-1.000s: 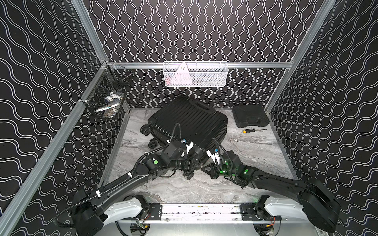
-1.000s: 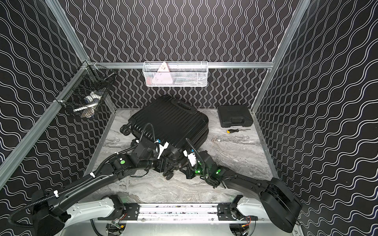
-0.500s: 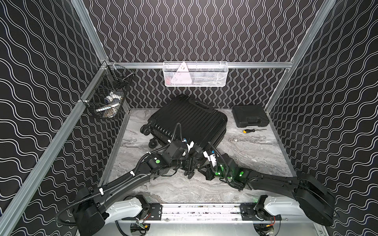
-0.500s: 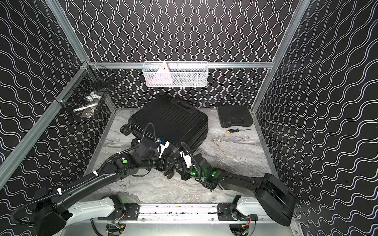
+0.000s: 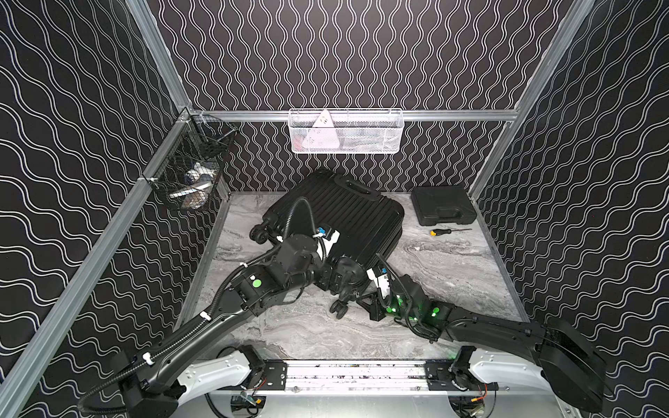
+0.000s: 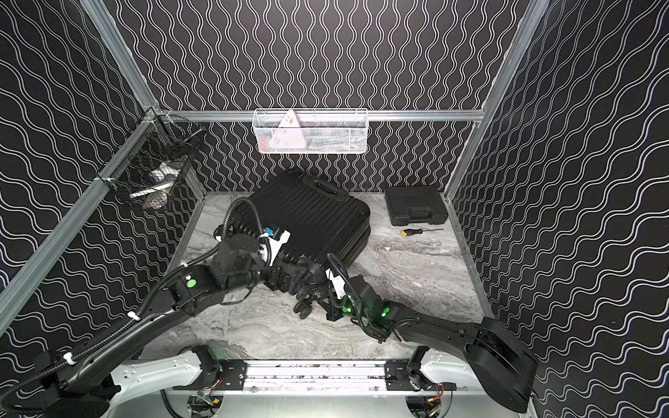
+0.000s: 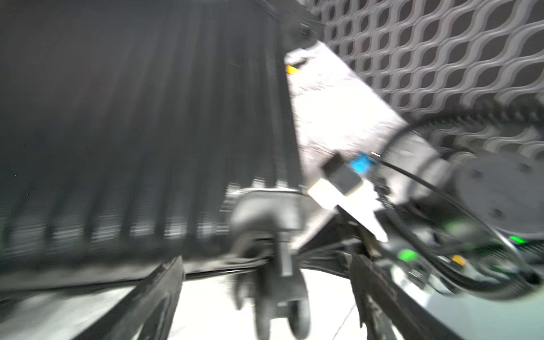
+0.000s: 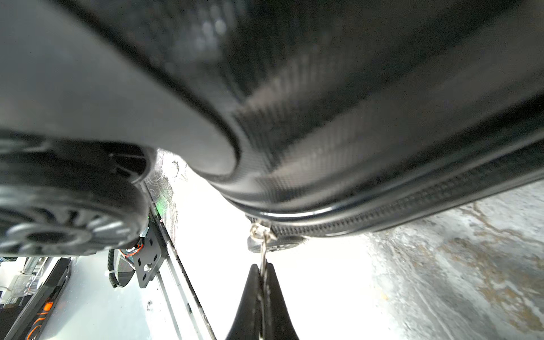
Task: Close the suitcase zippers
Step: Place the suitcase at the center of the board, then adjust the suitcase at the center of the board.
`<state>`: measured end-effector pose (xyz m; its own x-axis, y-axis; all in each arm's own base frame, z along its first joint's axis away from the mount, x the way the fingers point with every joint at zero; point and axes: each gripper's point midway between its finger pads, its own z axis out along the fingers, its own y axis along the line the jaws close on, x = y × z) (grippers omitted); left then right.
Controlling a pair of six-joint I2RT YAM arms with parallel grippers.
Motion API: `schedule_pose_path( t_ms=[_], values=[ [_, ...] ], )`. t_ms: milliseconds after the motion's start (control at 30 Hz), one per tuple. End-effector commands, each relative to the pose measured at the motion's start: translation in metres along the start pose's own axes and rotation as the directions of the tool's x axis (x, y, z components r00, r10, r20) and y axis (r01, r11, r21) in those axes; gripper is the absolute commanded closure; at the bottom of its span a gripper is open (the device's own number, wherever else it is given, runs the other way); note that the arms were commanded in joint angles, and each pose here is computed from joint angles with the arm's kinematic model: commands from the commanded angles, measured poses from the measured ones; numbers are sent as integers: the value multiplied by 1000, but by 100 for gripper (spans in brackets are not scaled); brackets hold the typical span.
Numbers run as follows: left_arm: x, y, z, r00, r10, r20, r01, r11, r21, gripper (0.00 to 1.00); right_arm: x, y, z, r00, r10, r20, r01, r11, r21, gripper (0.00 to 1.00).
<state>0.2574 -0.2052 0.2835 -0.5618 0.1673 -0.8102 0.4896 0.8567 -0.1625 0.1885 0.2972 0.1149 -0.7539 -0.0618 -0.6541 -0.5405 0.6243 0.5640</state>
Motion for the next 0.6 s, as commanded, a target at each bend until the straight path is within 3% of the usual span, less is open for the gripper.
schedule_pose_path(
  t_ms=[0, 133, 300, 567],
  values=[
    [1, 69, -16, 998, 23, -56, -38, 958, -285, 9, -5, 2, -1, 1000, 1, 13, -1, 1000, -8, 100],
    [-1, 148, -33, 991, -105, -79, 55, 876, -479, 10, -3, 1, -1, 1000, 3, 7, -3, 1000, -7, 100],
    [2, 209, -43, 988, -113, -108, 22, 782, -623, 6, -2, 1, 0, 1000, 7, 1, -7, 1000, -7, 100],
    [17, 287, -23, 948, -224, -226, 42, 793, -608, 1, -2, -1, 1, 1000, 2, -5, -2, 1000, 9, 100]
  ],
)
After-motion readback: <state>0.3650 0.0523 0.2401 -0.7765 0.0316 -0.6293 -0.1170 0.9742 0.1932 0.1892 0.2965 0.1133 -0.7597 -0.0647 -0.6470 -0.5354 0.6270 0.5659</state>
